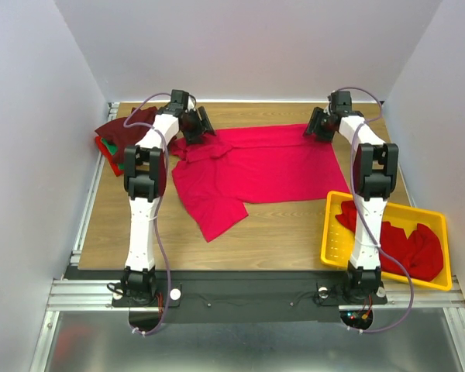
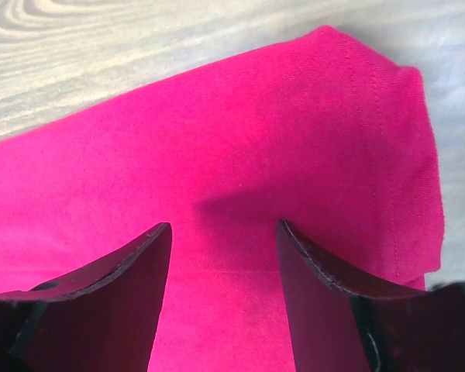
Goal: Fold and stack the t-shirts
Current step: Fold the tshirt
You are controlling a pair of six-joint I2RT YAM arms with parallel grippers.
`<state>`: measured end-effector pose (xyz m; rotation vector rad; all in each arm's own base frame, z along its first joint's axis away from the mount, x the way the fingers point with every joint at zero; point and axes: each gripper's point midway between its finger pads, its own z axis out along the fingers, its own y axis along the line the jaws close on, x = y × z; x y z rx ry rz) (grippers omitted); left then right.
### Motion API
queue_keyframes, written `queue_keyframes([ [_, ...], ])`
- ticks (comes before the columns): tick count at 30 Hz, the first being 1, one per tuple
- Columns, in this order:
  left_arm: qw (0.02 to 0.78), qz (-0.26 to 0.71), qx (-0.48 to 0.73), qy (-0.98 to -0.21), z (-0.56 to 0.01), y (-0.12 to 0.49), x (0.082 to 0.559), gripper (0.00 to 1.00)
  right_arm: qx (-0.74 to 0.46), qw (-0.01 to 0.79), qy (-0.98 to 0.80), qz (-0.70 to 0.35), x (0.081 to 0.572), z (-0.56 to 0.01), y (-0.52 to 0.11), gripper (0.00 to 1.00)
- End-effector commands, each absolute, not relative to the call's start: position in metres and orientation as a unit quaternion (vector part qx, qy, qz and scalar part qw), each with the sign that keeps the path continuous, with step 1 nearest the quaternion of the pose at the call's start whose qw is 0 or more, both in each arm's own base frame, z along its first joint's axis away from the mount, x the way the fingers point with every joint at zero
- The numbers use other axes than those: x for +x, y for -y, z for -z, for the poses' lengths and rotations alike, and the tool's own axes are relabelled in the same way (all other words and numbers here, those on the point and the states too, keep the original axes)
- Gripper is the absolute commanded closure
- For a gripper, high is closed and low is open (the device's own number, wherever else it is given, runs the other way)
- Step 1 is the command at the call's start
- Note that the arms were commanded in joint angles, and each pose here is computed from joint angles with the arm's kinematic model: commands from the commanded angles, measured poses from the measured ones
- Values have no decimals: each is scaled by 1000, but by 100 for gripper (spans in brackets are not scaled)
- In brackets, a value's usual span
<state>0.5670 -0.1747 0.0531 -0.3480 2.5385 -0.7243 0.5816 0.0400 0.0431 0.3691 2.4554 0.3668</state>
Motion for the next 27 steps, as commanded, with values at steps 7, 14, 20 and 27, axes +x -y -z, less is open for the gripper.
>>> queue_keyframes([
  [7, 381, 210, -80, -897, -140, 176, 593, 25, 87, 358, -912, -181, 579, -122, -46, 29],
  [14, 404, 69, 12, -912, -144, 187, 546, 27, 86, 361, -909, -190, 540, -155, -56, 28],
  [20, 369, 11, 75, -926, -110, 207, 504, 32, 87, 334, -919, -189, 504, -144, -62, 28],
  [27, 345, 3, 55, -937, -88, 208, 498, 34, 94, 326, -923, -182, 472, -144, -60, 28],
])
